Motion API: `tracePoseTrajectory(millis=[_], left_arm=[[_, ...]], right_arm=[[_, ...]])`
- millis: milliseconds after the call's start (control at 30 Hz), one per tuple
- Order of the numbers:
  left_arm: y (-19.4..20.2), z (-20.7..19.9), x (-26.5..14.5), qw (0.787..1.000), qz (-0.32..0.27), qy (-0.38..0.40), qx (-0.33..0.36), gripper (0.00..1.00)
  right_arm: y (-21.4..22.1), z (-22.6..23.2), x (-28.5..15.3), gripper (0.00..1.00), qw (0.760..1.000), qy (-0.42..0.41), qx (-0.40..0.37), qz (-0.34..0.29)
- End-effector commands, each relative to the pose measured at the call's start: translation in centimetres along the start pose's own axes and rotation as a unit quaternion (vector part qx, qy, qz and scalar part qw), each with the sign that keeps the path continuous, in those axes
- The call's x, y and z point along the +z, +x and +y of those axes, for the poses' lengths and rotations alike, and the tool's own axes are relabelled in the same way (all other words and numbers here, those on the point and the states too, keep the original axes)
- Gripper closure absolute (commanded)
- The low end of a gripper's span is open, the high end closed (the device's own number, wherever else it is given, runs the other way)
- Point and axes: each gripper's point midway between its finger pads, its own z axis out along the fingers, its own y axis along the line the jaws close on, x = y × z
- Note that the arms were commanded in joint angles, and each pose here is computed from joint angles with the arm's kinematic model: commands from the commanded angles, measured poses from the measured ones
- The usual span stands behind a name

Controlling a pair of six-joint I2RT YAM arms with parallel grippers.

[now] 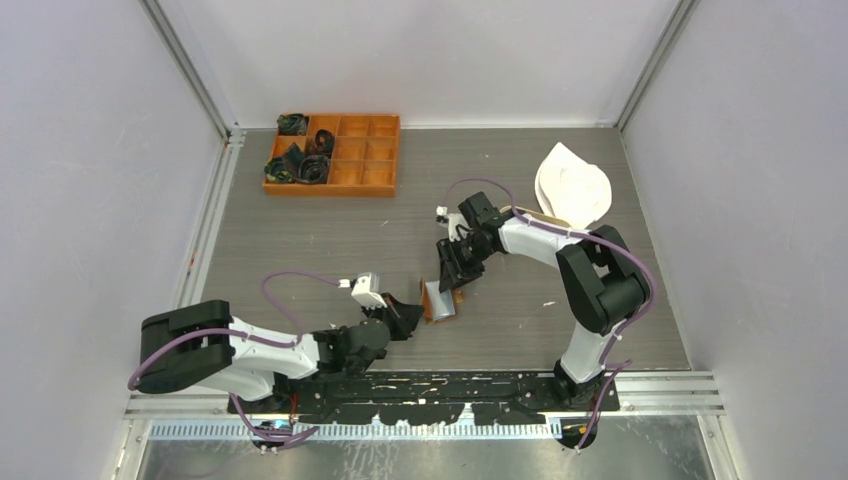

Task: Put the credit cards into the card holder
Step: Turn over the card slot in the card holder.

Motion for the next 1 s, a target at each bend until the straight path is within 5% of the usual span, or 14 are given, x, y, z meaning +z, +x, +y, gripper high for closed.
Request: tracePoseTrajectory(millis=[0,967], left_arm=[[0.2,1.2,-0.1,1.0,0.002,-0.014,0.014,1.0],[0.8,3.8,-1.4,0.999,0.026,-0.037,0.014,1.0]], right_arm=[[-0.3,1.2,0.3,0.56,0.999,-0.032,0.007,-0.002],[-1.2,7.6,0.0,0.58,0.964,-0.249,0.092,-0.003]])
